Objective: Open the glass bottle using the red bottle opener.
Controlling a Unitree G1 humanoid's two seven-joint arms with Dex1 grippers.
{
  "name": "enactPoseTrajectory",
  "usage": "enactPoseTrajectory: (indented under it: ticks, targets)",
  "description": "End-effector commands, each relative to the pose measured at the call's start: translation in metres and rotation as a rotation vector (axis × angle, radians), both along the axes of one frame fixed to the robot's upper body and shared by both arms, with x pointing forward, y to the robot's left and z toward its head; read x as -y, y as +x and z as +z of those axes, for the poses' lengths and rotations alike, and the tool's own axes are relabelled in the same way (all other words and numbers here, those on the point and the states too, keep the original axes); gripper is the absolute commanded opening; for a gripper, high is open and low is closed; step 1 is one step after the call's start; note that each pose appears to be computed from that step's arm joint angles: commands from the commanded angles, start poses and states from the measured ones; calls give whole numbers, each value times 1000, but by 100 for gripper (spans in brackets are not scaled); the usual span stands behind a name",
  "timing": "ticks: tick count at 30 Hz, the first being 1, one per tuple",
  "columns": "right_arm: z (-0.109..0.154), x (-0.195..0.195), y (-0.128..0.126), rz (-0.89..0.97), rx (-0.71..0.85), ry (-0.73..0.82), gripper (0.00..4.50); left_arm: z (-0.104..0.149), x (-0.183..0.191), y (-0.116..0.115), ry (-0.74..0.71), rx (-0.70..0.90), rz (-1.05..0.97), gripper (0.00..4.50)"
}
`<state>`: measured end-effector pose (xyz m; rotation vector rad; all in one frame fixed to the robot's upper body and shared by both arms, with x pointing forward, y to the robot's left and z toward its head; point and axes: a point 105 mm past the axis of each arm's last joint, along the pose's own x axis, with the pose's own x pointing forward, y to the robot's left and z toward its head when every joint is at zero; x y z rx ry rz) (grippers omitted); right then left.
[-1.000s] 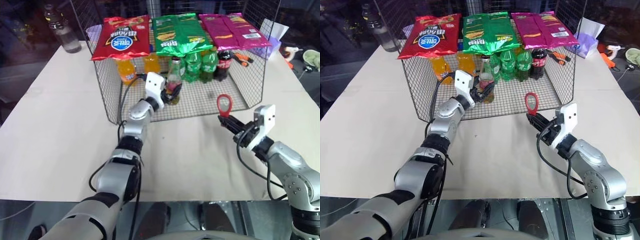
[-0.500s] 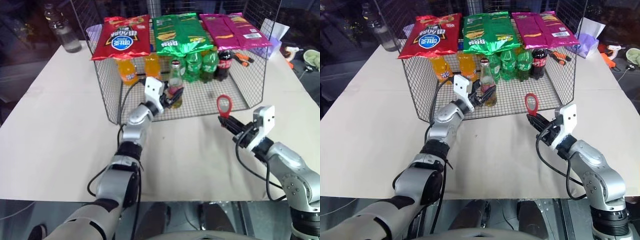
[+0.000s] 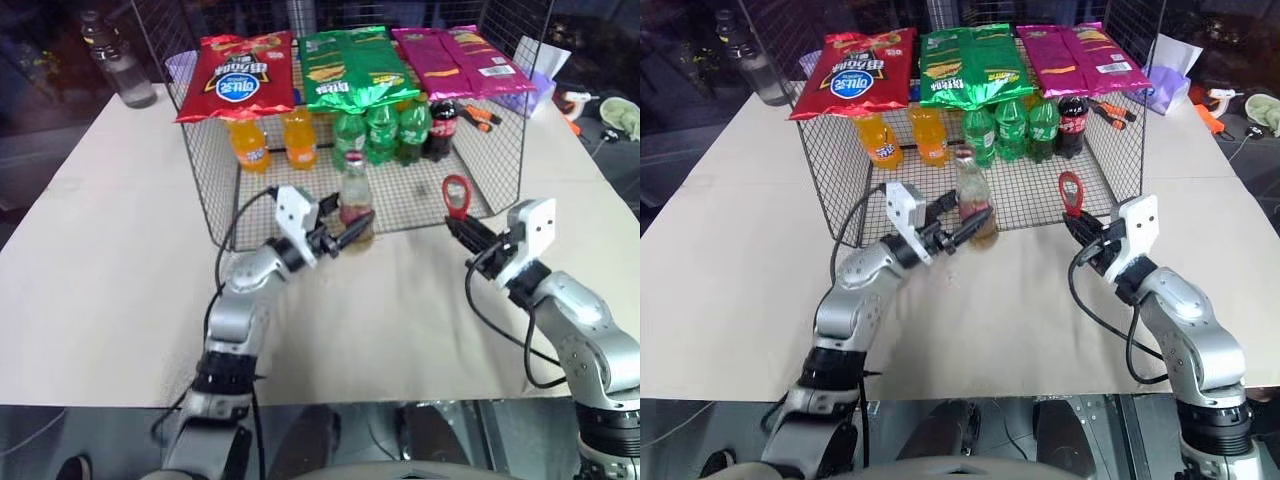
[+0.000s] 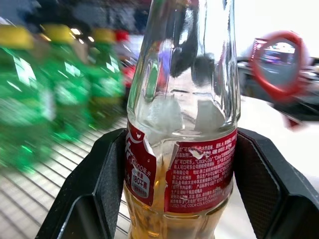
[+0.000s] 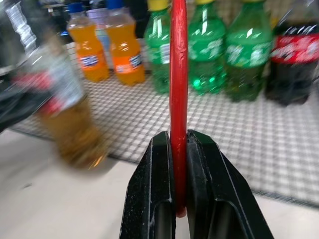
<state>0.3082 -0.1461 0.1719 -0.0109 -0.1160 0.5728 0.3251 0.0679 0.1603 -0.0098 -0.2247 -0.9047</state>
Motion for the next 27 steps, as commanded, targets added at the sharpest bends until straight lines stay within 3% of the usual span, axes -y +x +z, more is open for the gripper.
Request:
enactPoseTrajectory:
  ticks: [1, 5, 10, 18, 27]
  targets:
    - [14, 0, 1, -7, 82, -17, 0, 21, 9, -15, 4, 95, -47, 258]
    - [20, 1, 4, -15, 118, -26, 0, 10, 6, -14, 34, 82, -28, 258]
    - [45, -9, 7, -34, 331, -265, 0, 0, 5, -14, 52, 75, -25, 258]
    - [46, -38, 4, -22, 524, -497, 0, -8, 5, -16, 34, 74, -24, 258]
    - [35, -68, -1, 30, 640, -561, 0, -24, 13, -16, 25, 55, -32, 258]
